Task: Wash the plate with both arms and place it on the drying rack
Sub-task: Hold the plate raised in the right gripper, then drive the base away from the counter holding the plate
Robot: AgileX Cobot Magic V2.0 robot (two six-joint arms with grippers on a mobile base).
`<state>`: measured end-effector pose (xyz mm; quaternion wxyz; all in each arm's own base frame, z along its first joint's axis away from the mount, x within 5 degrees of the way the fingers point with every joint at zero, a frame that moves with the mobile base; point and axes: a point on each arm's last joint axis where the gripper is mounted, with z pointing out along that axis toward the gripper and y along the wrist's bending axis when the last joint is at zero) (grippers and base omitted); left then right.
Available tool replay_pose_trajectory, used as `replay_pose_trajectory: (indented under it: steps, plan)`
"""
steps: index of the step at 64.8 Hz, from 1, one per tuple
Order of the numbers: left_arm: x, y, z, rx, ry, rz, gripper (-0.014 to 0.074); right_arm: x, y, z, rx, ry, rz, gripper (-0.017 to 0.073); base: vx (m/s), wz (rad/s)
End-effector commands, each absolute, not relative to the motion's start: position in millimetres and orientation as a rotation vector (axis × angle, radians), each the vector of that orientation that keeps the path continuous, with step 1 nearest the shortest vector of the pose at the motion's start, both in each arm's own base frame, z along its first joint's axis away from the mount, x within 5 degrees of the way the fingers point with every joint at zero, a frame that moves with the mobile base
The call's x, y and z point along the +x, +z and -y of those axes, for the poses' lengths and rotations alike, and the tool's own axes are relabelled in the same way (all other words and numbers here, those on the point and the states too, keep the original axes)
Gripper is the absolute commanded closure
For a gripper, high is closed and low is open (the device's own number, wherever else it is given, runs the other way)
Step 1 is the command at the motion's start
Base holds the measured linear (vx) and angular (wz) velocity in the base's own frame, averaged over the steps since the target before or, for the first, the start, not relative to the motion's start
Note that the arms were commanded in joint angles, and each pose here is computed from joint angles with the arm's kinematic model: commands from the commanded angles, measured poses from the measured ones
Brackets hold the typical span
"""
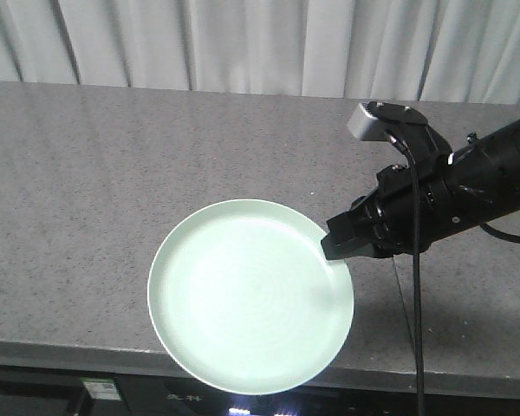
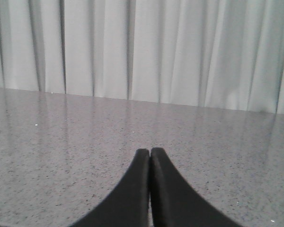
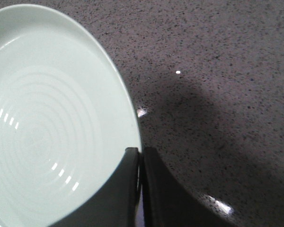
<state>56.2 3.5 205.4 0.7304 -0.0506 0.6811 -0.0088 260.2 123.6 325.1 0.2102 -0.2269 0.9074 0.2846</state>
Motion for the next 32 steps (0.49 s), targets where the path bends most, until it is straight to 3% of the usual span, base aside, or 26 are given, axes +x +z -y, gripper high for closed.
replay_pose_trajectory:
  steps: [1,32]
  plan:
    - [52.5,222.1,-3.8,-0.115,-0.023,-1.386,0.06,256.8,344.2,-124.2,-0.614,0.82,-2.432,0.0561,-0.04,0.27]
    - [52.5,222.1,-3.8,-0.115,-0.023,-1.386,0.06,256.8,344.2,-124.2,-0.614,0.82,-2.432,0.0561,-0.05,0.37]
